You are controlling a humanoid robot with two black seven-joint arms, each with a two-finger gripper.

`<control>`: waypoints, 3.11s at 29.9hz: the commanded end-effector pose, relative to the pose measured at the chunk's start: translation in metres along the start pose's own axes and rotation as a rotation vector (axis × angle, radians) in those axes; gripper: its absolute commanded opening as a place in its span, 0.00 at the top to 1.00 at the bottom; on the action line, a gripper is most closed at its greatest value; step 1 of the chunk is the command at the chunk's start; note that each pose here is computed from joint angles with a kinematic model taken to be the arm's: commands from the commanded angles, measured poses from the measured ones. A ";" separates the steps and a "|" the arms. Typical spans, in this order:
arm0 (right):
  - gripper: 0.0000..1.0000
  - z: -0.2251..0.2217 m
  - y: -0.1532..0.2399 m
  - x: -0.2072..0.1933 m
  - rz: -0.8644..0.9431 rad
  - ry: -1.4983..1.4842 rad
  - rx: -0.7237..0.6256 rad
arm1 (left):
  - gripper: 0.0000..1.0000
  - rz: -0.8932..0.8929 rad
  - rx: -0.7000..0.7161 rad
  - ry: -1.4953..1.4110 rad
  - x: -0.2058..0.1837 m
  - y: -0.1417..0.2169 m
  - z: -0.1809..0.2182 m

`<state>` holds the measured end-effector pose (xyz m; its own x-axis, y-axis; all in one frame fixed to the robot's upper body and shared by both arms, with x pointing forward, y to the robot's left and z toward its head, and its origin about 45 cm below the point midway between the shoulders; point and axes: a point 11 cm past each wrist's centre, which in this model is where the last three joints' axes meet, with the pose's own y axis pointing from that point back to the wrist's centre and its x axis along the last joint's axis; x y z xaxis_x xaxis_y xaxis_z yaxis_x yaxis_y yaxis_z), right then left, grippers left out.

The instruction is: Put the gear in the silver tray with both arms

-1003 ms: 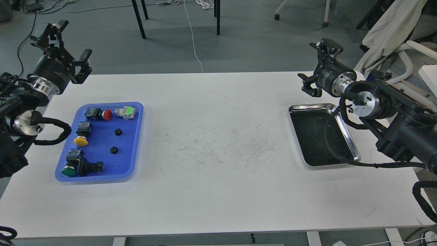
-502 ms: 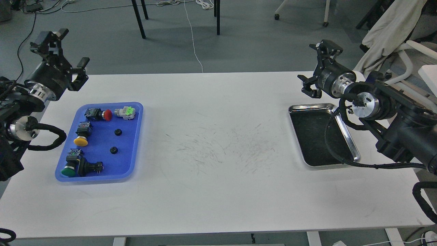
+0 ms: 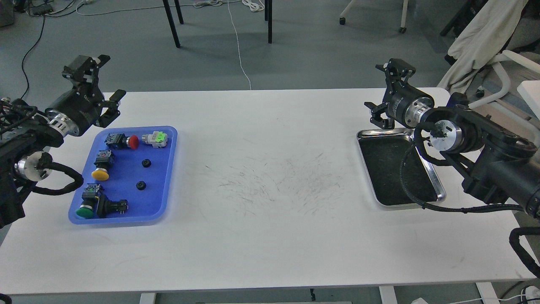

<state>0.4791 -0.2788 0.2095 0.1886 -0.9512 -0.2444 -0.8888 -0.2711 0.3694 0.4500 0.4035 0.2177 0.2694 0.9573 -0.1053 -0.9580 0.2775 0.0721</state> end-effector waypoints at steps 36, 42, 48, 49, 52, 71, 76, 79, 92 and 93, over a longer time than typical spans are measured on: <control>0.01 -0.031 0.004 0.012 0.032 -0.113 0.109 | 0.01 0.105 -0.089 0.246 -0.004 -0.007 0.002; 0.01 -0.032 0.004 0.012 0.031 -0.116 0.112 | 0.01 0.107 -0.093 0.243 -0.005 -0.007 0.000; 0.01 -0.033 0.004 0.012 0.030 -0.119 0.120 | 0.01 0.108 -0.085 0.236 -0.007 -0.008 -0.001; 0.01 -0.034 0.004 0.011 0.027 -0.119 0.125 | 0.01 0.107 -0.085 0.237 -0.007 -0.008 -0.001; 0.01 -0.035 0.005 0.012 0.029 -0.122 0.131 | 0.01 0.110 -0.082 0.234 -0.006 -0.008 -0.002; 0.01 -0.032 0.005 0.013 0.032 -0.123 0.126 | 0.01 0.111 -0.071 0.219 -0.004 -0.006 -0.004; 0.01 -0.032 0.005 0.012 0.030 -0.122 0.125 | 0.01 0.110 -0.069 0.215 -0.003 -0.004 -0.003; 0.01 -0.032 0.005 0.013 0.033 -0.122 0.125 | 0.01 0.092 -0.031 0.189 -0.006 -0.002 -0.011; 0.01 -0.028 0.005 0.013 0.033 -0.119 0.117 | 0.01 0.043 0.021 0.073 0.008 0.017 0.003; 0.01 -0.027 0.005 0.013 0.032 -0.120 0.116 | 0.01 0.031 0.039 0.036 0.009 0.019 0.003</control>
<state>0.4887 -0.2965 0.2331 0.1131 -0.9330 -0.3417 -0.9378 -0.2138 0.2734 0.4384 0.4115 0.2166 0.2050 0.9579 -0.2009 -0.9697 0.2267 0.0915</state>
